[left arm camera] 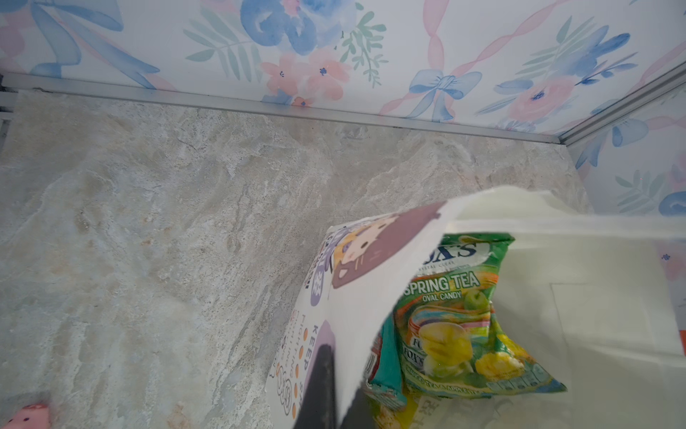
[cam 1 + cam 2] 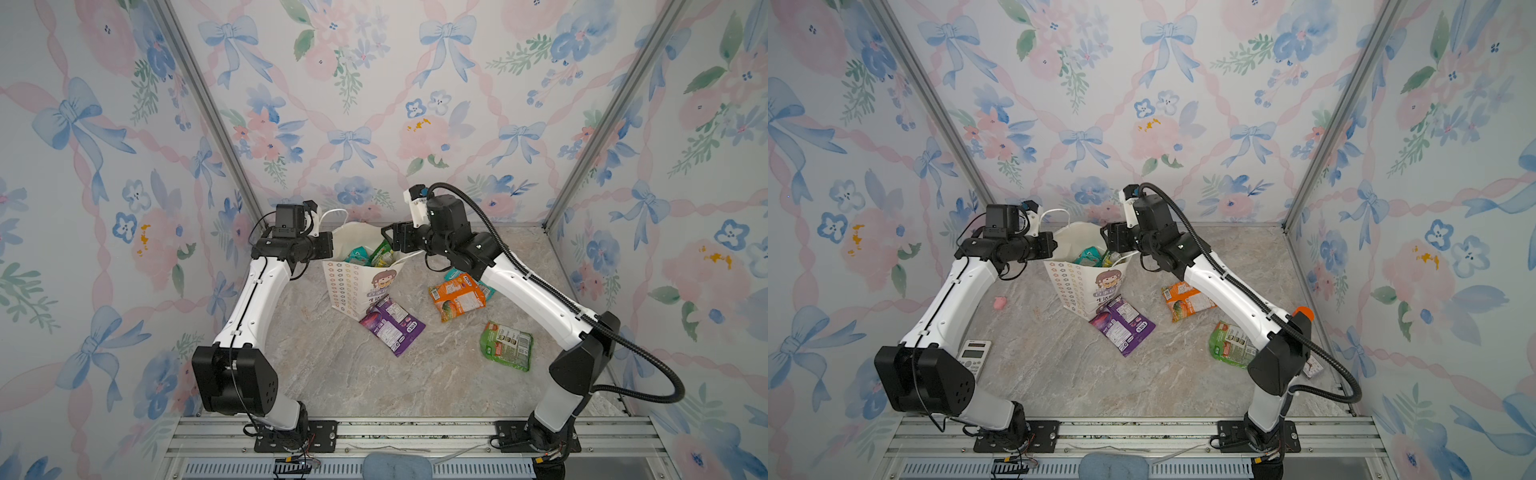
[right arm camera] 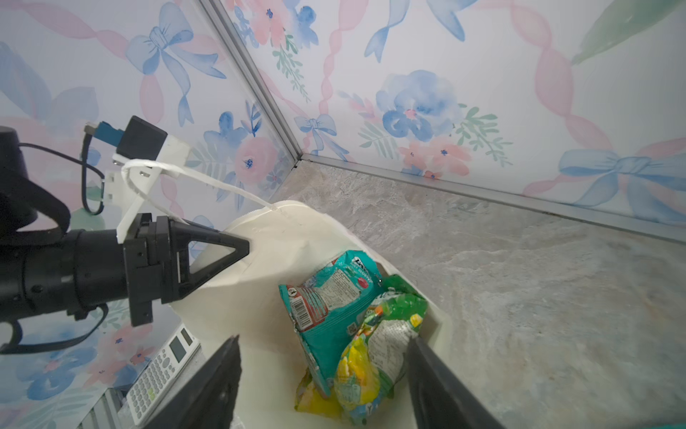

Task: Place the snacks into the paper bag
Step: Place the snack in the paper bag, then rotate the snack at the center of the table.

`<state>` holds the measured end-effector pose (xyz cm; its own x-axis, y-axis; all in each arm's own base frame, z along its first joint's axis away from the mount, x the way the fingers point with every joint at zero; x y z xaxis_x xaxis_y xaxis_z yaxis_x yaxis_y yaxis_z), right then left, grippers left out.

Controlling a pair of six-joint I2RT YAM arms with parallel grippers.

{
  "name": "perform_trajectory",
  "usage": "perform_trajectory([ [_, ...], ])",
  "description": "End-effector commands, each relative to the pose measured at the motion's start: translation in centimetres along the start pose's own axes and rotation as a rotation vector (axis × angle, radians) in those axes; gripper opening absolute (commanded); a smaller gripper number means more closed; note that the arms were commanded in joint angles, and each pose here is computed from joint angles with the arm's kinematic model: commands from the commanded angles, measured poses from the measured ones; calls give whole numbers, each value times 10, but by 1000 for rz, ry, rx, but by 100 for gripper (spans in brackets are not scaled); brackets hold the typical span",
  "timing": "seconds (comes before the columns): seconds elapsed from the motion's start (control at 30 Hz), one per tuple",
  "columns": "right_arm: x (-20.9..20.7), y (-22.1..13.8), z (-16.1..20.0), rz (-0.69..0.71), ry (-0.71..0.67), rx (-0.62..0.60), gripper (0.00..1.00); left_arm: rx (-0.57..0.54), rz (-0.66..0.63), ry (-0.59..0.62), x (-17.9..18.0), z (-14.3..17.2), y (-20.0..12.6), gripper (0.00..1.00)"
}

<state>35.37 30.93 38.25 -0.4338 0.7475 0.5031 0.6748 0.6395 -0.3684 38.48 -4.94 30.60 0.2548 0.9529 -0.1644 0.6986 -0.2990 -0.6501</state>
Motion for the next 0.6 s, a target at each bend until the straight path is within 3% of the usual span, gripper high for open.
perform_trajectory([
  [0.0,-19,-34,-25,-11,42,-156,78,-26,5,11,-1,-3,-4,0],
  [0.13,-61,-50,-13,48,119,-151,85,-23,2,9,0,-3,-3,0],
  [0.33,-109,-67,14,149,195,-111,86,-23,-6,8,2,-3,-3,0],
  [0.57,-152,-50,102,242,317,162,80,-26,-18,6,5,-3,-4,0],
])
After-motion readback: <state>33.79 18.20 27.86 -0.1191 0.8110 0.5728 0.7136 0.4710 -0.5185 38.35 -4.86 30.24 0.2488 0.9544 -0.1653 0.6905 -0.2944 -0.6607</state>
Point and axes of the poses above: each gripper's point midway between its finger pads, its own y axis out along the fingers, its own x axis along the line the jaws close on, z = x × y, the point moved 6 cm from there along -y, back along the fingers, and after that the axes turned 10 degrees about y, right-handed, at the moved point
